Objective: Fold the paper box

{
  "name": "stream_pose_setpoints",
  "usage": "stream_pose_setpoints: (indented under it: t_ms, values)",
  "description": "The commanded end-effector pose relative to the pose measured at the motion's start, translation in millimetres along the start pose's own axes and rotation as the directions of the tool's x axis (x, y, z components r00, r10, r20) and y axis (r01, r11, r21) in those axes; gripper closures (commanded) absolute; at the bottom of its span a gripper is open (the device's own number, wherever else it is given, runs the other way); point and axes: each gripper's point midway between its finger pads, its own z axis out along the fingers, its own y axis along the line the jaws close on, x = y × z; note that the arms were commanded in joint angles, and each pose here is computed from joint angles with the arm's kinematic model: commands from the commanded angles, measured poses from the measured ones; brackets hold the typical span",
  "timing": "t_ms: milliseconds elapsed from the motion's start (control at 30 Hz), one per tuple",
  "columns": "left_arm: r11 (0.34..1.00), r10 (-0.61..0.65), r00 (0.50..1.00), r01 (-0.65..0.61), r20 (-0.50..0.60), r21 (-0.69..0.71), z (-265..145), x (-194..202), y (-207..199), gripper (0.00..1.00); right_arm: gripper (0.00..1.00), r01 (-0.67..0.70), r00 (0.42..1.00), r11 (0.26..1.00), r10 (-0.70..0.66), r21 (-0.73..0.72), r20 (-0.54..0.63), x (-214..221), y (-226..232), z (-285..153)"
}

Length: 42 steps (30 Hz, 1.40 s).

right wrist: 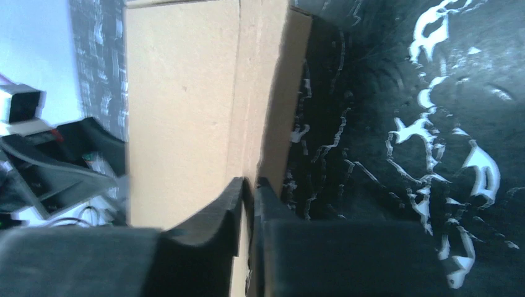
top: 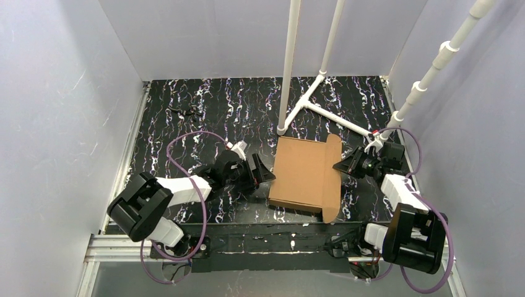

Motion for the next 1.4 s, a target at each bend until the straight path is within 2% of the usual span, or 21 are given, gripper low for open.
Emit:
stream_pose_setpoints:
  t_ms: [0,67,200,433,967,1267,1367]
  values:
    - [0.998,0.034,0.999,-0.033,-0.024,0.053,8,-8,-17,0.07,0.93,0.007,1.000,1.000,-0.007,0.001,0.000,-15,-5,0]
    - [0.998,0.034,0.998,-0.031,-0.045,0.060,10,-5,-18,0.07,0.99,0.005,1.000,1.000,-0.005,0.018,-0.008,-16,-10,1]
    - [0.997,0.034,0.997,-0.029,-0.065,0.076,14,-3,-21,0.06,0.99,0.027,1.000,0.992,-0.026,0.120,-0.003,-17,-30,-2]
    - [0.993,0.033,0.996,-0.024,-0.083,0.112,19,-4,-28,0.04,0.99,0.034,0.999,0.979,-0.031,0.200,-0.017,-15,-47,-3]
    - [0.969,-0.057,0.985,0.093,-0.162,0.227,39,7,-54,0.02,0.99,0.036,0.999,0.976,-0.031,0.214,-0.029,-12,-53,-4]
    - [0.922,-0.168,0.967,0.223,-0.191,0.316,57,8,-73,0.13,0.99,0.031,0.999,0.981,-0.026,0.189,-0.026,-12,-49,-3]
    - [0.918,-0.171,0.966,0.227,-0.194,0.325,59,7,-77,0.21,0.99,0.030,0.999,0.983,-0.025,0.180,-0.027,-11,-47,-3]
